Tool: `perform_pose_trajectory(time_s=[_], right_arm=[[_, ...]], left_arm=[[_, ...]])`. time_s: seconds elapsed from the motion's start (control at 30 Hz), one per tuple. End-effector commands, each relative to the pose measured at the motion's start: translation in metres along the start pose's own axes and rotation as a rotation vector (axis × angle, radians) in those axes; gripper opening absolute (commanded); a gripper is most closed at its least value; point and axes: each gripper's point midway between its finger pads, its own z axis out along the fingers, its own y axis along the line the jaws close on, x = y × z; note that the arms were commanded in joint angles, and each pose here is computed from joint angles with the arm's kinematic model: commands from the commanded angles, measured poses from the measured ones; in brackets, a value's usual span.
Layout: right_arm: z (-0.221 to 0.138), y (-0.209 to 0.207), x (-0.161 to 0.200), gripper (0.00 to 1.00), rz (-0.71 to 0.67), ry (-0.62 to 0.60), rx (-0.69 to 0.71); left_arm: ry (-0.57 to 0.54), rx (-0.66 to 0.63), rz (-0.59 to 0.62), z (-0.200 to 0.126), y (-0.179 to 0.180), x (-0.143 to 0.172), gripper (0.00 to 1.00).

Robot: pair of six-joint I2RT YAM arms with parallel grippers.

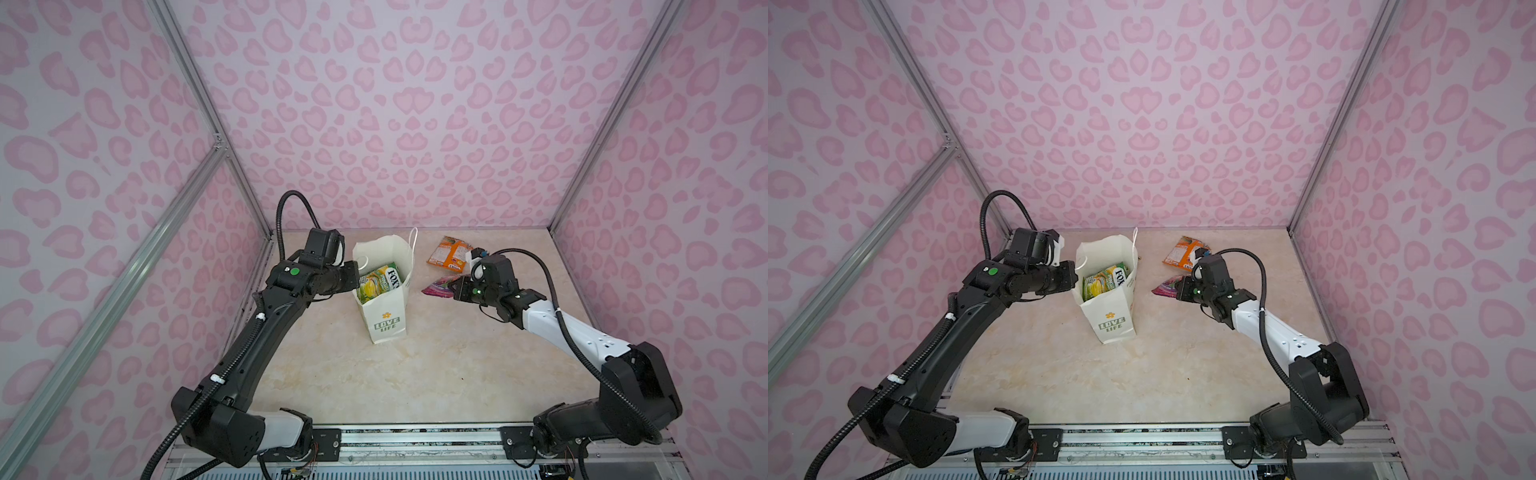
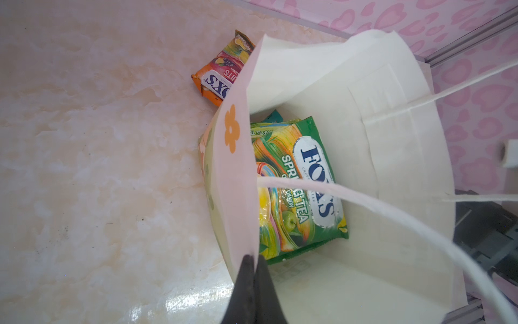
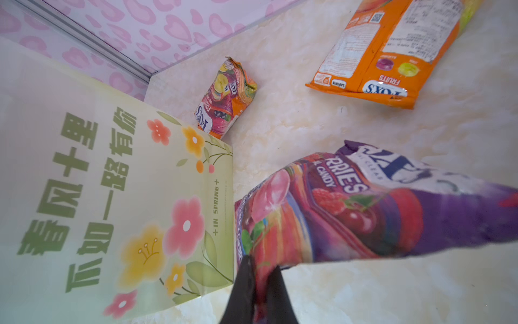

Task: Place the snacks into the paper bag
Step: Pick up the snack from the top-center of the table, then place the snack in the paper bag.

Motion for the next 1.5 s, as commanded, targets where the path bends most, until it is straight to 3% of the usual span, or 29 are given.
perform_pose_trajectory(time_s=[0.0, 0.4, 0.63, 0.9, 1.23, 1.47], right_arm=[[-0.012, 0.001, -0.012, 0.0, -0.018, -0.048, 0.024], [-0.079, 0.036, -0.055, 0.0, -0.09, -0.206, 0.014], [-0.122, 0.092, -0.092, 0.0, -0.199, -0.335, -0.048], [-0.148, 0.167, -0.124, 0.0, -0.313, -0.398, -0.125], [-0.15, 0.257, -0.129, 0.0, -0.418, -0.433, -0.289], [-0.104, 0.27, -0.106, 0.0, -0.438, -0.341, -0.294]], left_arm=[[-0.011, 0.02, -0.001, 0.002, -0.004, -0.003, 0.03], [0.002, 0.017, -0.004, 0.005, -0.003, -0.002, 0.03], [0.006, 0.025, -0.003, 0.005, -0.005, -0.001, 0.03], [0.002, 0.022, -0.003, 0.004, -0.004, -0.001, 0.03], [0.01, 0.015, -0.004, 0.007, -0.003, 0.0, 0.03], [0.005, 0.012, -0.003, 0.005, -0.002, -0.001, 0.03]])
